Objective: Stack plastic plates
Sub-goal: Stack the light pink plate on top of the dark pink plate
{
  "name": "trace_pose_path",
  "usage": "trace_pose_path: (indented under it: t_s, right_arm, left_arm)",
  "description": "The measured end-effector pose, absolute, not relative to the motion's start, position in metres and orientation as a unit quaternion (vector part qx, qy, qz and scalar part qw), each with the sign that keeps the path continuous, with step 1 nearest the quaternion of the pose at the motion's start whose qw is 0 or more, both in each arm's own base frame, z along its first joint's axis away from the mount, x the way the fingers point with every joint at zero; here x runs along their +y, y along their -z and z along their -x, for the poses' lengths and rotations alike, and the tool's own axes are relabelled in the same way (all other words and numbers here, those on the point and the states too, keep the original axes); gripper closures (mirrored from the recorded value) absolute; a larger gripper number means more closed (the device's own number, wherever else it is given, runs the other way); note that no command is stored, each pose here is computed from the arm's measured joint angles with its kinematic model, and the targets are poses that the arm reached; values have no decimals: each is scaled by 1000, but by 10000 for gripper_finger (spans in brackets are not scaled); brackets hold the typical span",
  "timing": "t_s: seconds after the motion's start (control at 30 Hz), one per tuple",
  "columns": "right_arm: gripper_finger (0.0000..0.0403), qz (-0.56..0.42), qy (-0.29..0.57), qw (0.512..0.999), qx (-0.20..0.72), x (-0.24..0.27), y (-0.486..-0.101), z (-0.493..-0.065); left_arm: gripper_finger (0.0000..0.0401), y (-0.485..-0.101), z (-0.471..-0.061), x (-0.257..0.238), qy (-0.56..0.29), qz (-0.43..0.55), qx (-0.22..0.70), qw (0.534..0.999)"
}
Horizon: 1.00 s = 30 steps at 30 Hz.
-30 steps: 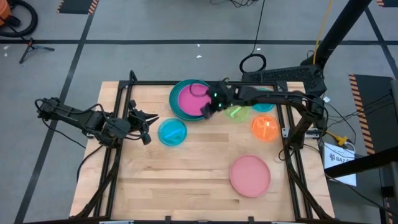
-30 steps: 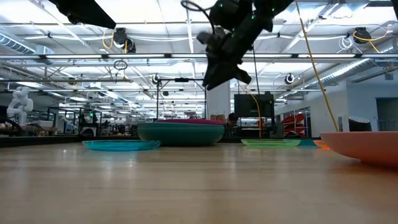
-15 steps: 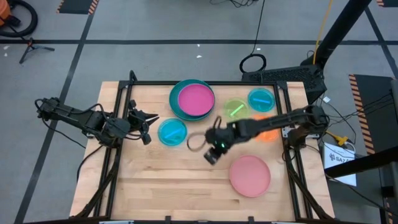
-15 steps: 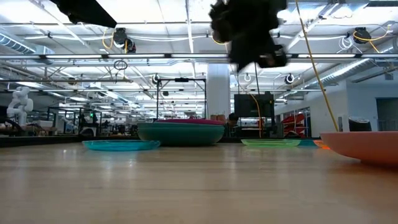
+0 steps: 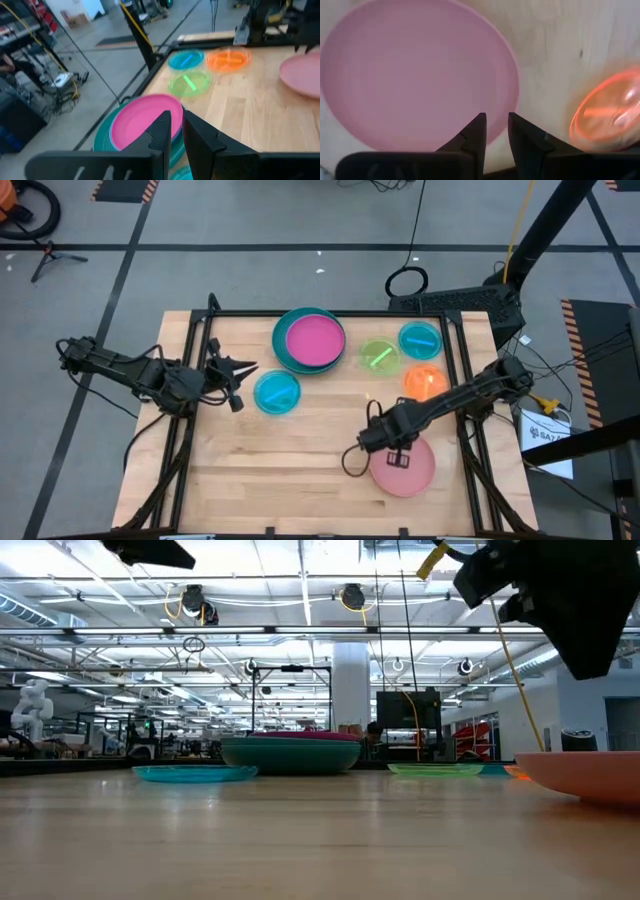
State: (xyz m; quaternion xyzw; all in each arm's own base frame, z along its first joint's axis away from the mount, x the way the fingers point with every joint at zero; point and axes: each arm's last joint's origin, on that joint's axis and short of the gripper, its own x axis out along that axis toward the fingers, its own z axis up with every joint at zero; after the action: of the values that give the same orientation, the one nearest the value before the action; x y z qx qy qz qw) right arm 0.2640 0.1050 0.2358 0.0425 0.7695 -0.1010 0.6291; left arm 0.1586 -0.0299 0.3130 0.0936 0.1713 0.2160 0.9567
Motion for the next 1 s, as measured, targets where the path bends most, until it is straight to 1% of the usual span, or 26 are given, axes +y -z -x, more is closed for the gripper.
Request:
trace_pose_path:
  t_s: [0.13,0.37,0.47,0.57,0.73,1.0]
  right_arm:
    - [314,-2,89,668,738,110,-235,-269]
    - [258,-5,62,715,697,114,-234,-281]
    - [242,6,51,727,685,115,-234,-284]
    - [236,24,45,727,684,114,-233,-284]
    - [241,34,34,726,686,110,-225,-285]
    - [242,55,34,688,722,94,-194,-272]
  left_arm:
    - [345,-316,-160,-30,-214,-102,162,958]
    - [345,-316,-160,-30,-211,-120,164,956]
    - [345,-316,-160,-30,-211,-121,164,956]
    - [345,-316,-160,-30,-210,-124,164,956]
    - [345,-317,-160,-30,-210,-121,159,957]
    - [345,-317,-160,-30,-211,-120,159,957]
